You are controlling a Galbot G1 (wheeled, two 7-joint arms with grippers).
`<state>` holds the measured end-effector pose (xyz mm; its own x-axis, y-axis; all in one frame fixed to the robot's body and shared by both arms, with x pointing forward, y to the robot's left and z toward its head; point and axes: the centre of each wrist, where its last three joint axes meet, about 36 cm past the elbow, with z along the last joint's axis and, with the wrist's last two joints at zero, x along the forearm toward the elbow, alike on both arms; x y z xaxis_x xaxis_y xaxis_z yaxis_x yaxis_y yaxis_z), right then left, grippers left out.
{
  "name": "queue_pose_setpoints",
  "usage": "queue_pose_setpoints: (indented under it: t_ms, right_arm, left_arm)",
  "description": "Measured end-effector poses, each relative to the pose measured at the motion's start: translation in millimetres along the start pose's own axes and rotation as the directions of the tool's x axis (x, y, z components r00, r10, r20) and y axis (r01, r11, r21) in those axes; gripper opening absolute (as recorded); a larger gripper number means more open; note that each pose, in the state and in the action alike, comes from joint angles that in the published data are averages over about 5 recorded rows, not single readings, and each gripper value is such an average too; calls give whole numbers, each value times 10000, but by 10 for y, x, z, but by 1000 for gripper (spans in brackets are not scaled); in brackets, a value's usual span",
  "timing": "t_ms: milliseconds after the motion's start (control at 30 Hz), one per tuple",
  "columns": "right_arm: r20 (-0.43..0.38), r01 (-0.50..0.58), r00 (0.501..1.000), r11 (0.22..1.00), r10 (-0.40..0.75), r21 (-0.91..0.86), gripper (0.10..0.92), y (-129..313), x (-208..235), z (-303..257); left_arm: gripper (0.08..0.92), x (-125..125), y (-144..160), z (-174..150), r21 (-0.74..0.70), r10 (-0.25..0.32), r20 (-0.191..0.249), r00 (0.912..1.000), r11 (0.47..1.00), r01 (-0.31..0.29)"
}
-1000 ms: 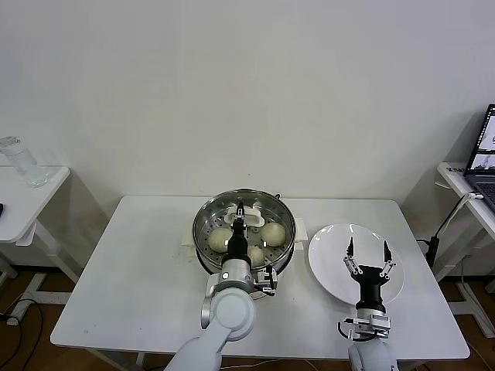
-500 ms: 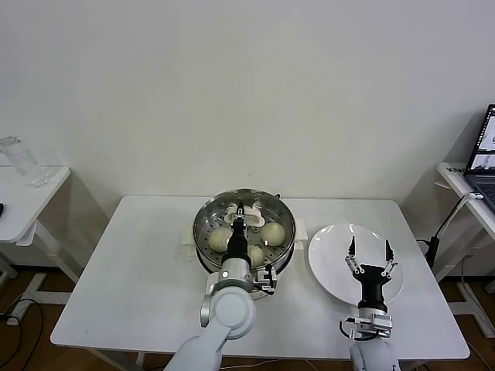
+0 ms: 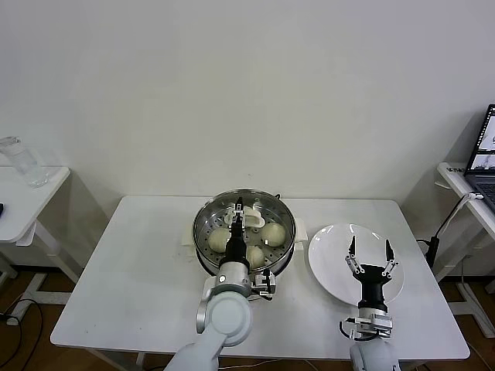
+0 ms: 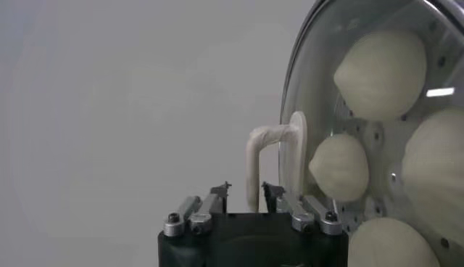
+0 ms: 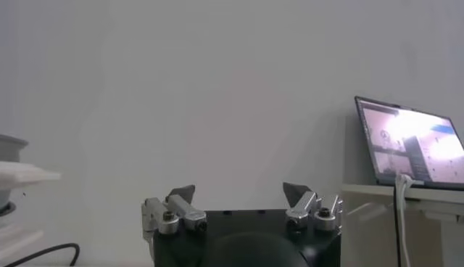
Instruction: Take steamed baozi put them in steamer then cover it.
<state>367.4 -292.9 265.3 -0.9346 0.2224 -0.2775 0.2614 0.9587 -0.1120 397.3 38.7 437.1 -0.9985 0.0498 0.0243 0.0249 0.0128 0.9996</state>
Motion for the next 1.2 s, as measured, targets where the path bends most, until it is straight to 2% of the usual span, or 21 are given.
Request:
queue_pose_setpoints:
  t_ms: [200,300,567,733,833,933,1067,1200]
  right_arm:
    - [38,-3,10000,10000,3,-2,823,1,-15,-20]
    - [46,-3,10000,10000,3,-1,823,0,-16,-28]
    - [54,-121,9999,9999,120,42,823,-24,-39,-59]
    - [-199,-196,9996,9998,195,-40,823,-38,-56,-142]
    - [-443,-224,9988,9996,216,-185,823,-56,-63,-208]
    - [-698,-214,9974,9990,187,-383,823,-92,-60,-277]
    - [-1093,-200,9939,9973,122,-708,823,-145,-42,-351]
    - [-1558,-163,9878,9952,11,-962,823,-189,-6,-395]
  left_arm:
    - [761,158,89,66,268,-36,164,9999,9996,32]
    - [810,242,156,132,484,-68,203,9998,9988,58]
    - [822,445,448,421,1416,-114,533,9985,9899,37]
    - [823,455,647,745,2579,-404,763,9963,9660,194]
    - [823,402,696,971,3683,-766,959,9924,9290,361]
    - [823,330,675,1237,4899,-1105,1079,9880,8707,439]
    - [823,259,525,1628,6367,-1376,1062,9848,7701,389]
    - [823,269,280,1990,7561,-1520,865,9846,6536,345]
